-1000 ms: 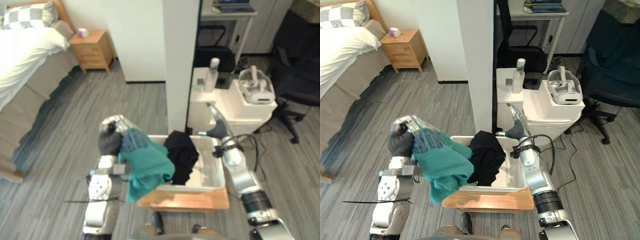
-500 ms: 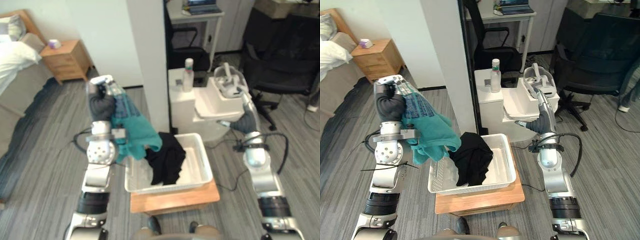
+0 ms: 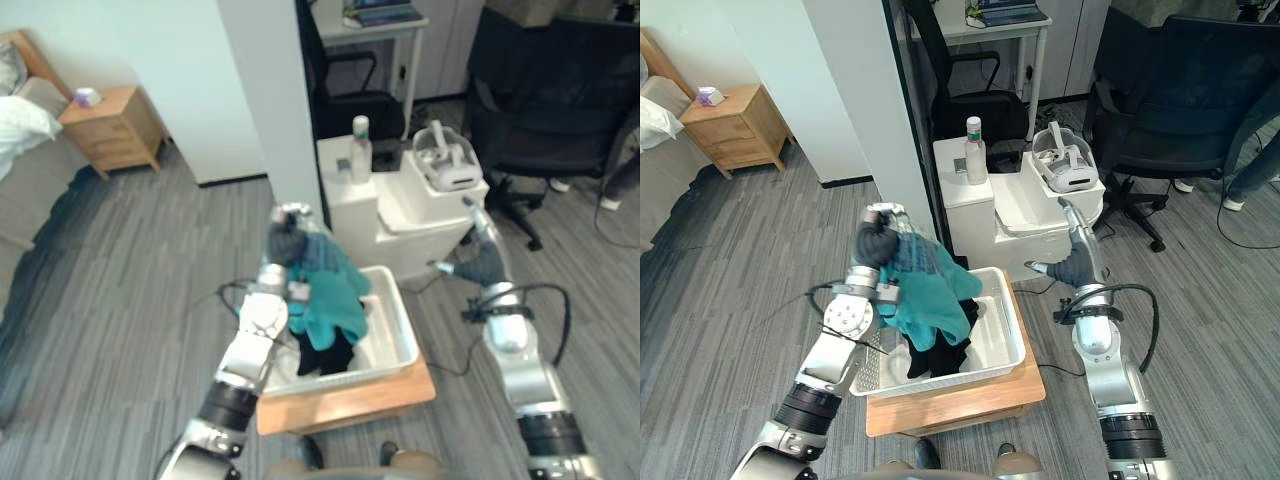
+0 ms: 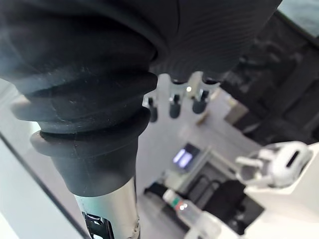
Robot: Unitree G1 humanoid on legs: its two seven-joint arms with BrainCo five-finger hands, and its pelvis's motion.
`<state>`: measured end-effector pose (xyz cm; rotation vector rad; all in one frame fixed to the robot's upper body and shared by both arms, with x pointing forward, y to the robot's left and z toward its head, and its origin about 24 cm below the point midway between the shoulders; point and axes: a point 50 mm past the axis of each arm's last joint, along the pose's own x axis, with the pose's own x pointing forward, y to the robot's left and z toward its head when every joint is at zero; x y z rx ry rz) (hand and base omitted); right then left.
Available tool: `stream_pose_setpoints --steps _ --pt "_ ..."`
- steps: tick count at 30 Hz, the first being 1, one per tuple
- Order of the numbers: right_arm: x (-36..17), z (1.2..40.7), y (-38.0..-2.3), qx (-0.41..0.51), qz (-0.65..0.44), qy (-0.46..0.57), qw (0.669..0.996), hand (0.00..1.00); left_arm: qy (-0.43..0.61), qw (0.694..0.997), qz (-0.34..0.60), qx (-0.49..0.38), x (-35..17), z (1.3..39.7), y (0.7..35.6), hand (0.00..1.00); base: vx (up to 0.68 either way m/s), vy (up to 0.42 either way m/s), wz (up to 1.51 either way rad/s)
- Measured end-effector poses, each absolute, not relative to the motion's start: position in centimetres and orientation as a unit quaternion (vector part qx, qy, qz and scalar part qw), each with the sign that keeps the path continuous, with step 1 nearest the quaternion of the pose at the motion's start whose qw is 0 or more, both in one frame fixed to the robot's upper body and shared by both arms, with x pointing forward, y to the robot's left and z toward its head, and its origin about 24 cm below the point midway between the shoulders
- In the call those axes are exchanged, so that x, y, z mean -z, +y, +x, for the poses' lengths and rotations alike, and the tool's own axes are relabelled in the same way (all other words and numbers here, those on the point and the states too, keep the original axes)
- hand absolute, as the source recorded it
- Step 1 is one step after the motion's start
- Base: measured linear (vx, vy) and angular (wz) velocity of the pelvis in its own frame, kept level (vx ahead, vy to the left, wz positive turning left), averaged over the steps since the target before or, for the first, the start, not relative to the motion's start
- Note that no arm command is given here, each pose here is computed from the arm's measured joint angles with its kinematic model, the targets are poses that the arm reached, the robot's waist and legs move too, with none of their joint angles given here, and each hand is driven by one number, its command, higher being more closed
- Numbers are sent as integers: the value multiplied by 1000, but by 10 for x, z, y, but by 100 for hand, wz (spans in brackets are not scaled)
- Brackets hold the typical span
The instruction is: Tidy the bed and pick cloth on bed and put in laundry
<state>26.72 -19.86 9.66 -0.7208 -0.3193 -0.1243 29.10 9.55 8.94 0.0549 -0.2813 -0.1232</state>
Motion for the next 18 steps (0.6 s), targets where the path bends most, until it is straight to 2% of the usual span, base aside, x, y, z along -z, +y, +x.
stream_pose_setpoints --steps 5,11,12,18 --pt "-89 266 -183 40 -334 -150 930 0 -46 994 39 86 -48 290 80 100 26 -2 -7" --pt "-80 261 -176 21 -332 -140 932 0 39 989 126 69 -8 293 85 100 25 6 -6" --pt "-78 259 -176 22 -332 -136 933 0 40 987 142 57 -10 300 88 0 3 23 -11" --pt "-66 249 -179 31 -325 -122 937 0 25 982 188 -25 -29 333 110 0 -8 30 -13"
